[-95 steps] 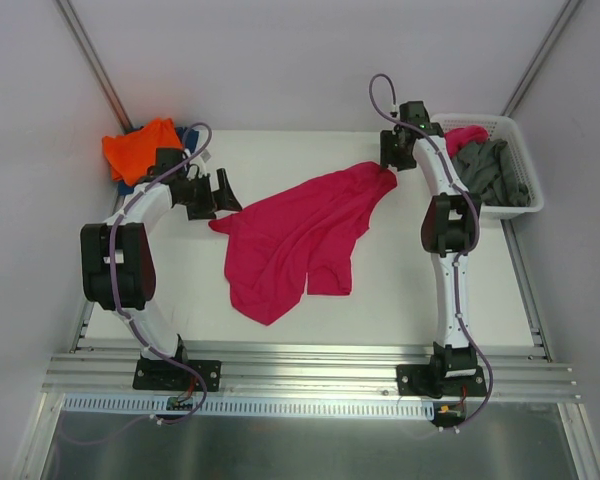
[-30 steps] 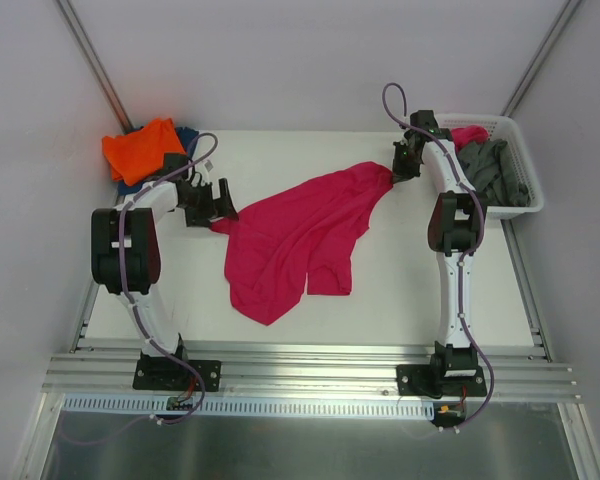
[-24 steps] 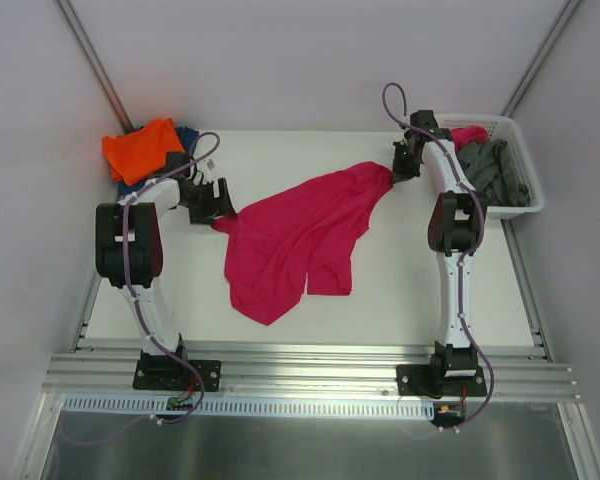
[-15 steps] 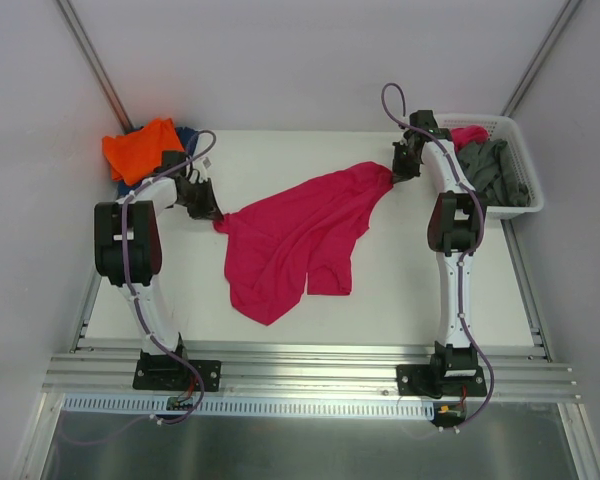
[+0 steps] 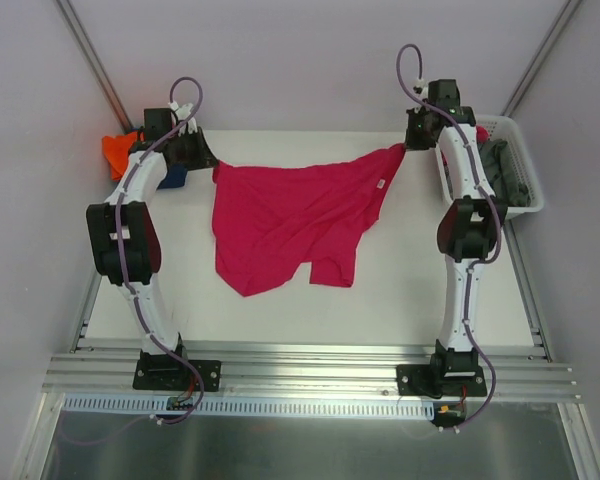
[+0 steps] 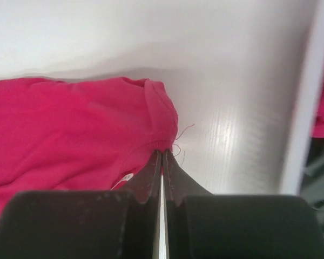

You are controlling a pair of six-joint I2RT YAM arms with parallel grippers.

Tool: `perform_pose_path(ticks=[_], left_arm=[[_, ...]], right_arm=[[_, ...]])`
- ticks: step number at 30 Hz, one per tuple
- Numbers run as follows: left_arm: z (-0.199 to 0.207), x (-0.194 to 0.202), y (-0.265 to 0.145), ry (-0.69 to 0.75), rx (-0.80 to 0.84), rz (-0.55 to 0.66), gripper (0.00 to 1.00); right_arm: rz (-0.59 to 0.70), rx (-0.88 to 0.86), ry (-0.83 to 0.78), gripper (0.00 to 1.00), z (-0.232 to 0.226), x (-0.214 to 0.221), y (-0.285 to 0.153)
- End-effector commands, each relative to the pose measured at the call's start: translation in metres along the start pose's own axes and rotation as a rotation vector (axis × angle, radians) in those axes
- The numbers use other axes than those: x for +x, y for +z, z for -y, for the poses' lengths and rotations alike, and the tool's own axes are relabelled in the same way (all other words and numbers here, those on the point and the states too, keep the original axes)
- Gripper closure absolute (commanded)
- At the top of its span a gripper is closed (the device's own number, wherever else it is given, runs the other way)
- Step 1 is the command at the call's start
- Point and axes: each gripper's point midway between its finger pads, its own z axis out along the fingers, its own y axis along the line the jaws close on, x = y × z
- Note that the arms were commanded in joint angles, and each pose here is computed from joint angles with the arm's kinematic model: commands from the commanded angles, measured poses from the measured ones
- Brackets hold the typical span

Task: Fold and stack the t-shirts
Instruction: Flatten the tshirt out

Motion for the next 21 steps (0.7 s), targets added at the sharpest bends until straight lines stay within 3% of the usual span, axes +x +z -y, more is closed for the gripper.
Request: perform_pose_path(ticks=[1, 11, 17, 21], left_arm=[[0.046, -0.055, -0.032, 0.078, 0.107, 0.142, 1.00], [0.076, -0.136, -0.109, 0.160, 0.164, 0.379, 1.00], [0.104, -0.182, -0.165, 0.213, 0.256, 0.507, 1.00], [0.139, -0.178, -0.201, 0.250, 0.339, 0.526, 1.00]], right_arm=[[0.283, 0.025, -0.076, 0.99, -0.006, -0.083, -0.101], [0.493, 0.079, -0.133, 1.00, -0.002, -0.120, -0.219], [0.518, 0.067, -0.161, 1.00, -0.012, -0.103, -0.274], [0.558, 0.006, -0.176, 1.00, -0.033, -0.077, -0.336]])
